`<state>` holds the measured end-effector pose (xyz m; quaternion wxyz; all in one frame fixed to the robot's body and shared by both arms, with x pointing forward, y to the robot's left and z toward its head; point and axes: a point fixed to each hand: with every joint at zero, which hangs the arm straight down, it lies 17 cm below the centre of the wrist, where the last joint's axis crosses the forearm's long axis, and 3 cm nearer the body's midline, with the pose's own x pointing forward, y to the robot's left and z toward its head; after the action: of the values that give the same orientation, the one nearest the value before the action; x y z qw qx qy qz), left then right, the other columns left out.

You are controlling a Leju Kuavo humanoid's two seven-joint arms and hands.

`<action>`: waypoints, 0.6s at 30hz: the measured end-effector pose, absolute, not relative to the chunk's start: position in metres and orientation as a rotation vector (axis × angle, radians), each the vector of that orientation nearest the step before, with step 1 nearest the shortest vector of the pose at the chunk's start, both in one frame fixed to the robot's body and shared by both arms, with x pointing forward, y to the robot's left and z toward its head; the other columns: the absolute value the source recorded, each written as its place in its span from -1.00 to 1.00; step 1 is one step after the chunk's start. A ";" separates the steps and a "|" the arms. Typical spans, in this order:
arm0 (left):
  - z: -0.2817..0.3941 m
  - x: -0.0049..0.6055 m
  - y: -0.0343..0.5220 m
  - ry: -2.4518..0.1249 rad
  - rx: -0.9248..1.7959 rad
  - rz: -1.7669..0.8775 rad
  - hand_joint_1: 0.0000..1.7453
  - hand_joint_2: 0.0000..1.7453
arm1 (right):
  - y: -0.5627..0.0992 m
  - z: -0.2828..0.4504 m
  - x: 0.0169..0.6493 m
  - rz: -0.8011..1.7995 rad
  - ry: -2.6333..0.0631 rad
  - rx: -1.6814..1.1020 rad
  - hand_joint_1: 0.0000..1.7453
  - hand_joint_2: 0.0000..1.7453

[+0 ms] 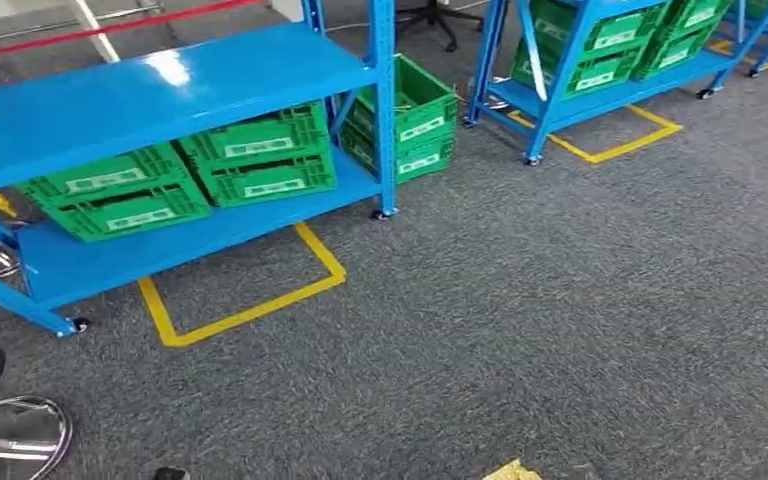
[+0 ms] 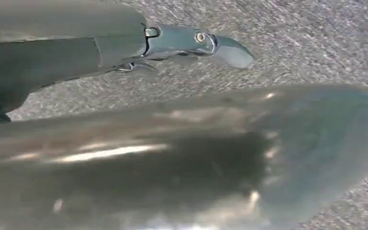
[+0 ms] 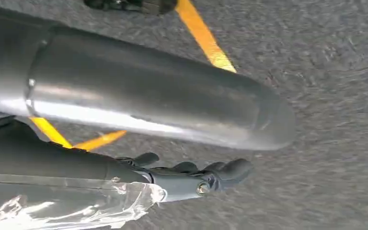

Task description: Take the parts from the cabinet and place them on the table.

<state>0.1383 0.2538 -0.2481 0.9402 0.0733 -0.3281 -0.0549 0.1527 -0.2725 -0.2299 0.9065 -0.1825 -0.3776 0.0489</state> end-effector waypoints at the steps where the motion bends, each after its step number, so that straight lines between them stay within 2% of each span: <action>1: -0.249 0.135 0.254 -0.665 0.150 -0.112 -1.00 -1.00 | -0.273 -0.230 0.153 0.102 -0.780 -0.378 -1.00 -1.00; 18: -0.250 0.132 0.256 -0.659 0.154 -0.122 -1.00 -1.00 | -0.272 -0.230 0.154 0.108 -0.777 -0.383 -1.00 -1.00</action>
<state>0.1315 0.2563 -0.2499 0.9415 0.0754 -0.3230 -0.0598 0.1545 -0.2723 -0.2298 0.9062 -0.1854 -0.3764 0.0525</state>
